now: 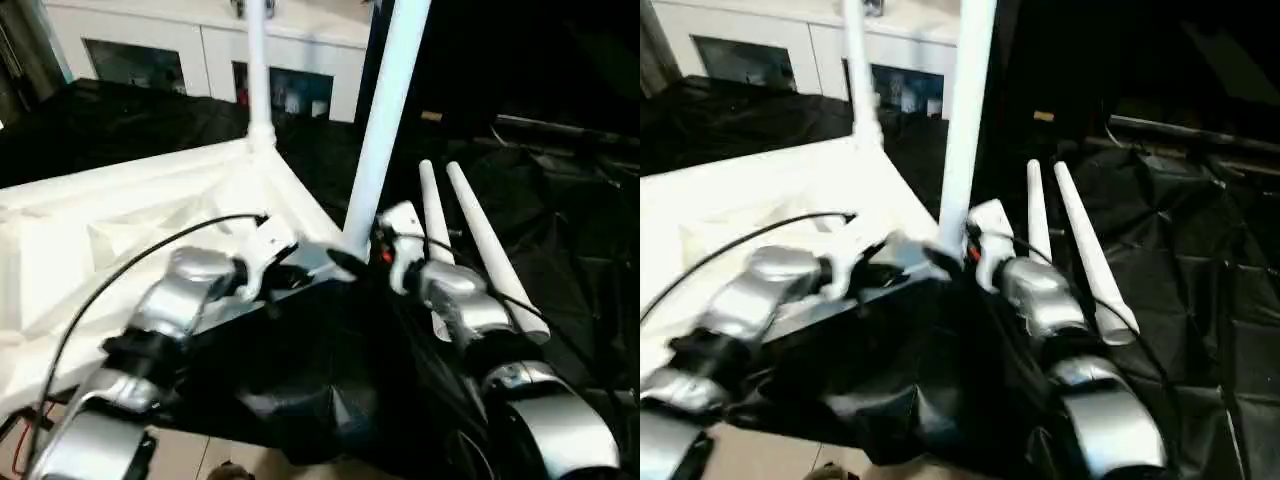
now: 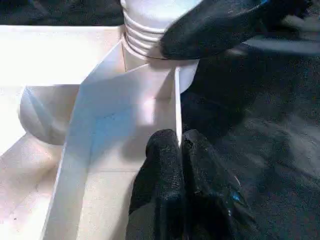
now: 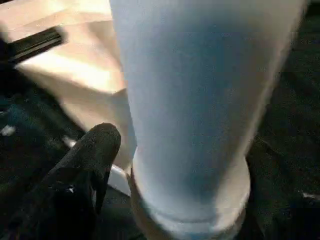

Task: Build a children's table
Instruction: Rotate leg to tighten

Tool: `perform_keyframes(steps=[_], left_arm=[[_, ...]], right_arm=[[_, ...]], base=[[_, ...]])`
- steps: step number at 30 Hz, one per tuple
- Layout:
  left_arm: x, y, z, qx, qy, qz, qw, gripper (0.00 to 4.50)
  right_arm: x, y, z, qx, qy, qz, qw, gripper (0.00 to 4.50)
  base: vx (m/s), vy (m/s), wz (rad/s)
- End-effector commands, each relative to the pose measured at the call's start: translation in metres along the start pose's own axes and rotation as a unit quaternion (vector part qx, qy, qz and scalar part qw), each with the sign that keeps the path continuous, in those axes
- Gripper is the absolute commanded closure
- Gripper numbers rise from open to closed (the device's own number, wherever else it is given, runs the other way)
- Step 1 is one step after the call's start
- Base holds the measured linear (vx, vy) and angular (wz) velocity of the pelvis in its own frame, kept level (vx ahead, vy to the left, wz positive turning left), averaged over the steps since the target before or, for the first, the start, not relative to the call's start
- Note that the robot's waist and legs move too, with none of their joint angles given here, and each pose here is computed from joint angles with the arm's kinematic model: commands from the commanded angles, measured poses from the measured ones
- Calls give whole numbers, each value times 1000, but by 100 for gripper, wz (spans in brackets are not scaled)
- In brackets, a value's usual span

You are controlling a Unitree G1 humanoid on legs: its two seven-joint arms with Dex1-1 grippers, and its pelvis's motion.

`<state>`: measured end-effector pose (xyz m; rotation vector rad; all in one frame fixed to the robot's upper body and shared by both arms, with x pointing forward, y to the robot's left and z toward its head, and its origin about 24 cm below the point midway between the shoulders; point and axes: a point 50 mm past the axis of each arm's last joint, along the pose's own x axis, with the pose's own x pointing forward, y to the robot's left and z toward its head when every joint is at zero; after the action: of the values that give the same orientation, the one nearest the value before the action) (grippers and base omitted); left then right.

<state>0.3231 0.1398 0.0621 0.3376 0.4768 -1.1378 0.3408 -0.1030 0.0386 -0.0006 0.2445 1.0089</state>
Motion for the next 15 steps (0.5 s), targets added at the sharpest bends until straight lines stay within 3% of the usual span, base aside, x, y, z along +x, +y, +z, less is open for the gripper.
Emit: perform_keyframes(steps=[1, 9, 15], left_arm=[[9, -12, 23, 38, -52, -49, 997, 450], [-12, -14, 8, 49, -15, -102, 993, 450], [-16, -13, 6, 49, -13, -102, 993, 450]], right_arm=[[11, 18, 0, -22, 14, 80, 996, 68], [-12, 20, -2, -43, 52, 191, 979, 68], [-16, 22, -3, -38, 55, 208, 976, 121]], base=[[0, 0, 0], [0, 0, 0], [0, 0, 0]])
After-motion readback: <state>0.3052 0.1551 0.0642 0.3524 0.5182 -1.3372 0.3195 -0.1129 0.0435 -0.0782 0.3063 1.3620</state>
